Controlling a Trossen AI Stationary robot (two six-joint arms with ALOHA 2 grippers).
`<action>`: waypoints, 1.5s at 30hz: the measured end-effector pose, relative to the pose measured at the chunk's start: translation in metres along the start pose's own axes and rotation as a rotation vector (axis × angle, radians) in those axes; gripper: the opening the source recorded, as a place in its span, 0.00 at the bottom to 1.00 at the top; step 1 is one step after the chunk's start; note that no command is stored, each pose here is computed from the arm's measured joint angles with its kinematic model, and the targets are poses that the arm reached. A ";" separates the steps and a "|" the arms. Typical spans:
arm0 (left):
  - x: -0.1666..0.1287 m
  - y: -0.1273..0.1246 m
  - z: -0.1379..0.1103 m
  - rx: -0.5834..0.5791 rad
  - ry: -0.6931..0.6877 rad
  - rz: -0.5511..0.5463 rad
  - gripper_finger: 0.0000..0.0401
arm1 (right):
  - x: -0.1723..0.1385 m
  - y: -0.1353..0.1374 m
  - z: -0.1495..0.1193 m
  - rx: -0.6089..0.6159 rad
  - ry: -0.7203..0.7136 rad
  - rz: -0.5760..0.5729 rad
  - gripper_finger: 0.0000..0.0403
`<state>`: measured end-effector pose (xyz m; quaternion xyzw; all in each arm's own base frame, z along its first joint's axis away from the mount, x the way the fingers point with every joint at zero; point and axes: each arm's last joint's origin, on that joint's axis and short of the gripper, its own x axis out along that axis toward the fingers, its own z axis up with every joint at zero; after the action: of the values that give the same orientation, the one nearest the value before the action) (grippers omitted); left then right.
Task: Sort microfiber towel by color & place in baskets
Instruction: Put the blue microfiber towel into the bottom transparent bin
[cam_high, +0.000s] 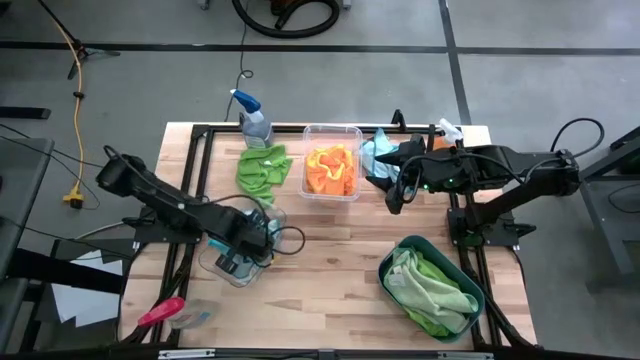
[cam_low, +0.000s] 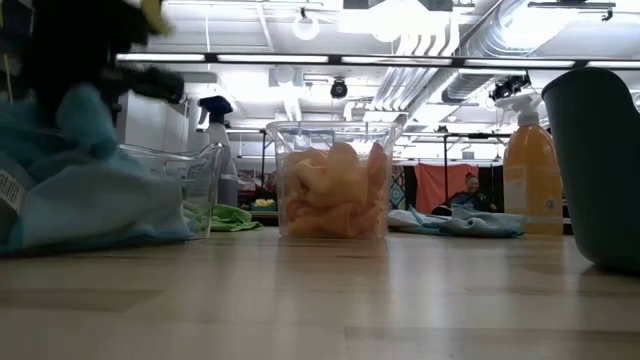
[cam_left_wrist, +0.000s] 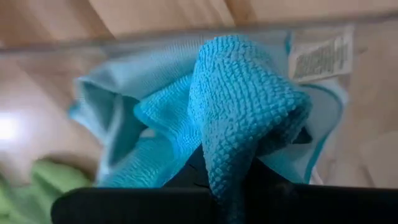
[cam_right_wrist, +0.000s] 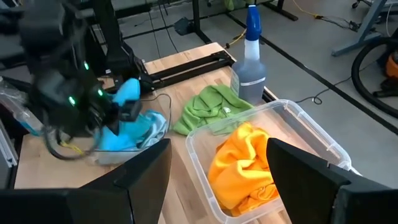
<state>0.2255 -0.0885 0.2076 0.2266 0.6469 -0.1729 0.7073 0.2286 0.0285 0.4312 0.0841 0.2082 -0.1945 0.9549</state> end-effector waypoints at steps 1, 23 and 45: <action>0.008 -0.001 -0.001 0.001 0.012 -0.008 0.00 | 0.000 0.000 0.000 0.005 0.001 0.000 0.65; 0.059 -0.008 -0.010 -0.117 -0.114 -0.031 0.12 | 0.000 0.000 0.000 0.033 -0.008 -0.017 0.65; -0.041 0.005 0.009 -0.228 -0.071 -0.098 0.52 | 0.001 0.000 0.000 -0.017 -0.006 -0.017 0.65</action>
<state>0.2320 -0.0912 0.2495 0.1063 0.6471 -0.1405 0.7418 0.2290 0.0281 0.4310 0.0735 0.2079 -0.2010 0.9545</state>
